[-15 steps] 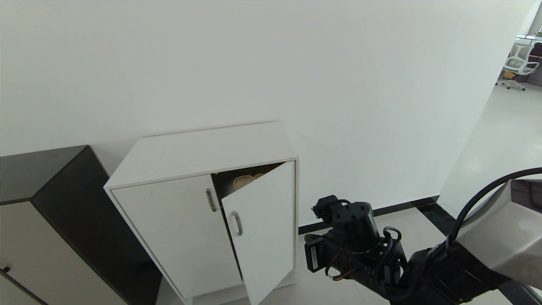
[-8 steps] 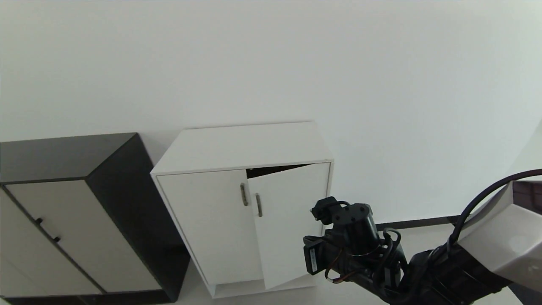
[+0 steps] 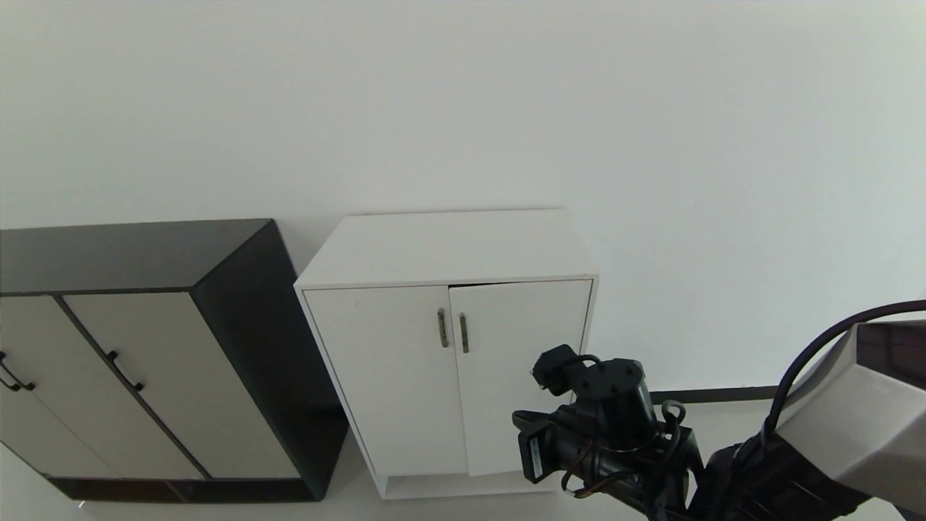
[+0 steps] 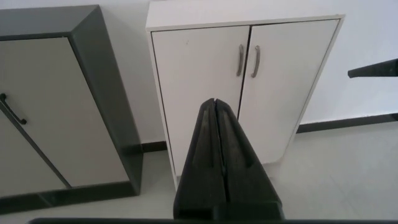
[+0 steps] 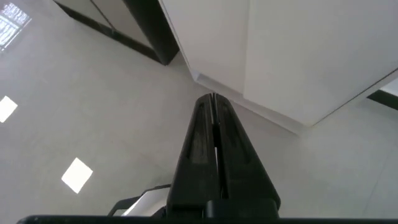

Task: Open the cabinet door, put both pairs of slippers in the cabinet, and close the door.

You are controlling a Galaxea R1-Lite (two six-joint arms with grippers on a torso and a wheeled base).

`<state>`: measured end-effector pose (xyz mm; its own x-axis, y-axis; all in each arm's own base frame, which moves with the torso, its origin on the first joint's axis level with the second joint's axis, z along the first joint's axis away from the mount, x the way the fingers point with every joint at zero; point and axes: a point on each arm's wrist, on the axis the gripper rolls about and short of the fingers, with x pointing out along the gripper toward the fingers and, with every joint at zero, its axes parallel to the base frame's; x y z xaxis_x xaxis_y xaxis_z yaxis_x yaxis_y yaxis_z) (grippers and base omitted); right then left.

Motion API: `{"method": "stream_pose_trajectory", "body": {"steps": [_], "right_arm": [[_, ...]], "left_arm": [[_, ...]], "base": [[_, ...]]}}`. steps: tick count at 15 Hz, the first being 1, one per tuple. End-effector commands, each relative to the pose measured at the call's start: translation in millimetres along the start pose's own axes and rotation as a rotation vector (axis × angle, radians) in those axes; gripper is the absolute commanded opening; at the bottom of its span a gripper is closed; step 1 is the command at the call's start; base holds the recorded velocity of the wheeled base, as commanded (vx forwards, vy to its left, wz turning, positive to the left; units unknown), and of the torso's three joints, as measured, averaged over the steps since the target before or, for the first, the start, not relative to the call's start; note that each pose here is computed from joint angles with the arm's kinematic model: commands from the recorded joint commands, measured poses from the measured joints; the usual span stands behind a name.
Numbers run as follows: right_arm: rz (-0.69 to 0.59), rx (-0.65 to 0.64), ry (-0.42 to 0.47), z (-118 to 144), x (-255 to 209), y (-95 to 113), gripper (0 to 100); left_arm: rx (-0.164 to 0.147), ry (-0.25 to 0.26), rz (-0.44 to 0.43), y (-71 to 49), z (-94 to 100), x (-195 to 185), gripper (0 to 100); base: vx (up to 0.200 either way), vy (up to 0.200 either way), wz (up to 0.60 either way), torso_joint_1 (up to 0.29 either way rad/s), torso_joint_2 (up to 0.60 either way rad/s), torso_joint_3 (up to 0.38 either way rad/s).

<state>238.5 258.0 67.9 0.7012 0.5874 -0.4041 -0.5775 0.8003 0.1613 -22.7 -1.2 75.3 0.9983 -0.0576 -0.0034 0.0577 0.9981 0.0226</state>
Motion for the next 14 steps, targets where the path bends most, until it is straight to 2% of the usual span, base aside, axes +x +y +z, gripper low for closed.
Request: {"method": "stream_pose_trajectory", "body": {"steps": [1,14], "right_arm": [[-0.001,-0.003,0.023,-6.0,1.3,-1.5,0],[0.033,-0.030,0.027,-17.3,3.1,-2.7,0]], "left_arm": [[0.000,0.000,-0.001,0.0,0.0,0.0,0],[0.000,0.000,0.001,0.0,0.0,0.0,0]], "base": [[0.200,0.000,0.00,0.002,0.00,0.002],[0.200,0.000,0.00,0.003,0.00,0.003]]}}
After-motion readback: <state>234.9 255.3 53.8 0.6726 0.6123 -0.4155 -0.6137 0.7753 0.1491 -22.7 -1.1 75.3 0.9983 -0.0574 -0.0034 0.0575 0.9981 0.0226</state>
